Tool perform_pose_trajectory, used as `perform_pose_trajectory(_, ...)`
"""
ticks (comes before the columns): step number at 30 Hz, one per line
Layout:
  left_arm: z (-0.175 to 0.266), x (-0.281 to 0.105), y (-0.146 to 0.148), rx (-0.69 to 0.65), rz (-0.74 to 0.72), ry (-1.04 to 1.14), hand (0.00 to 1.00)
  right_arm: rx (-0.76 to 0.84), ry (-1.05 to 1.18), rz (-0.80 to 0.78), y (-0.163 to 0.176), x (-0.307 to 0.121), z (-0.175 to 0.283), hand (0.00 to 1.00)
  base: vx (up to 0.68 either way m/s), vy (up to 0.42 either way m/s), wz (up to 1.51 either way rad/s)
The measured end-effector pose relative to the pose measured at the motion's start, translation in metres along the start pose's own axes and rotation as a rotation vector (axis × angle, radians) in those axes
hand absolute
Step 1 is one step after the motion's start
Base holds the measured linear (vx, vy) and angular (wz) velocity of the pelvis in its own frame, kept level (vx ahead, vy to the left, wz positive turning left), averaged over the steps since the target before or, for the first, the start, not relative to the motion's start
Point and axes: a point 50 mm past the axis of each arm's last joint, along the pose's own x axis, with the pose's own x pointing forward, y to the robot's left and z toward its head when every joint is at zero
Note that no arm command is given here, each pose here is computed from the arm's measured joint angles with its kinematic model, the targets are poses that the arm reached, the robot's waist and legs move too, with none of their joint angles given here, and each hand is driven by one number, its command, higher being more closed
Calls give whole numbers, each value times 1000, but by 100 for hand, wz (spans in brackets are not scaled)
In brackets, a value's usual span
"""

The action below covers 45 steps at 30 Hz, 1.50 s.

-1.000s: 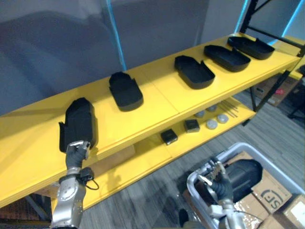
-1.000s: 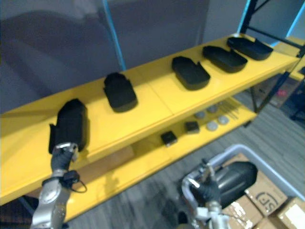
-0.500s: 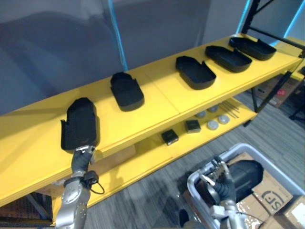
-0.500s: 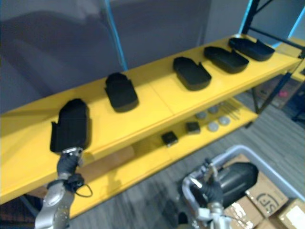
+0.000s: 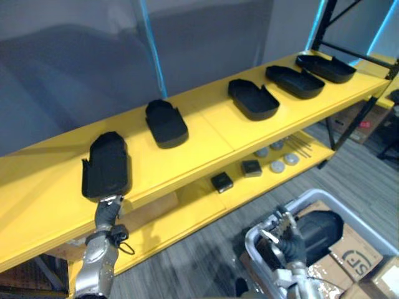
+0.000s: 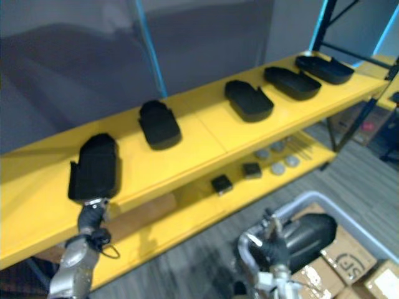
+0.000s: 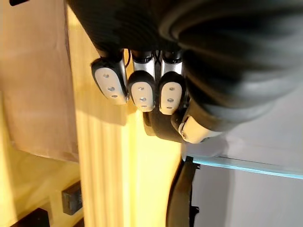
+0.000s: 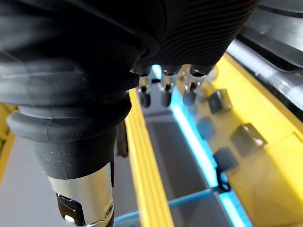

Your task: Walk over and take plastic housings, then place them on the shelf

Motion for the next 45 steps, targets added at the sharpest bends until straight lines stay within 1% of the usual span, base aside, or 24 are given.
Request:
perform_pose_trajectory(4, -2, 4, 16, 53, 40, 20, 100, -9, 1, 15, -1, 1, 0, 0, 0, 0, 0)
perform_pose_trajectory(8, -4, 9, 15, 69, 21, 21, 100, -16, 24, 31, -1, 1, -5, 0, 0, 0, 0)
perform_pose_trajectory(15, -3, 23, 22, 84, 39, 36, 100, -18, 6, 61, 1, 6, -2, 0, -54, -25, -2)
perform_pose_trajectory(17, -2, 24, 25, 93, 40, 34, 100, -19, 9, 64, 1, 6, -2, 0, -41, -30, -4)
perform_pose_trajectory(20, -2, 24, 29, 72, 43, 36, 100, -22, 13, 75, 1, 5, -3, 0, -12, -14, -3)
perform_pose_trajectory(26, -2, 24, 31, 67, 28, 18, 100, -21, 13, 76, 1, 6, -3, 0, 0, 0, 0)
perform_pose_trajectory(29, -1, 24, 31, 93, 48, 6, 100, -22, 15, 76, 1, 6, -3, 0, 7, -11, 0)
perform_pose_trajectory(35, 8, 26, 31, 367, 105, -43, 100, -18, 10, 79, 3, 8, -3, 0, -9, -17, 0)
perform_pose_trajectory(36, 20, 30, 34, 442, 119, -75, 100, -17, 9, 81, 3, 8, -3, 0, 0, 0, 0)
perform_pose_trajectory(37, 29, 33, 36, 480, 125, -96, 100, -17, 10, 82, 3, 8, -3, 0, 0, 0, 0)
perform_pose_trajectory(39, 60, 38, 39, 620, 146, -182, 100, -22, 9, 82, 2, 8, -2, 0, 0, 0, 0)
perform_pose_trajectory(40, 66, 40, 38, 653, 145, -193, 100, -25, 9, 82, 2, 8, -2, 0, 0, 0, 0)
perform_pose_trajectory(42, 75, 43, 32, 759, 141, -212, 100, -37, 7, 88, 0, 9, -1, 0, 56, 30, -1)
perform_pose_trajectory(45, 75, 44, 26, 861, 126, -192, 100, -29, 15, 99, 1, 9, -2, 0, 72, 30, 0)
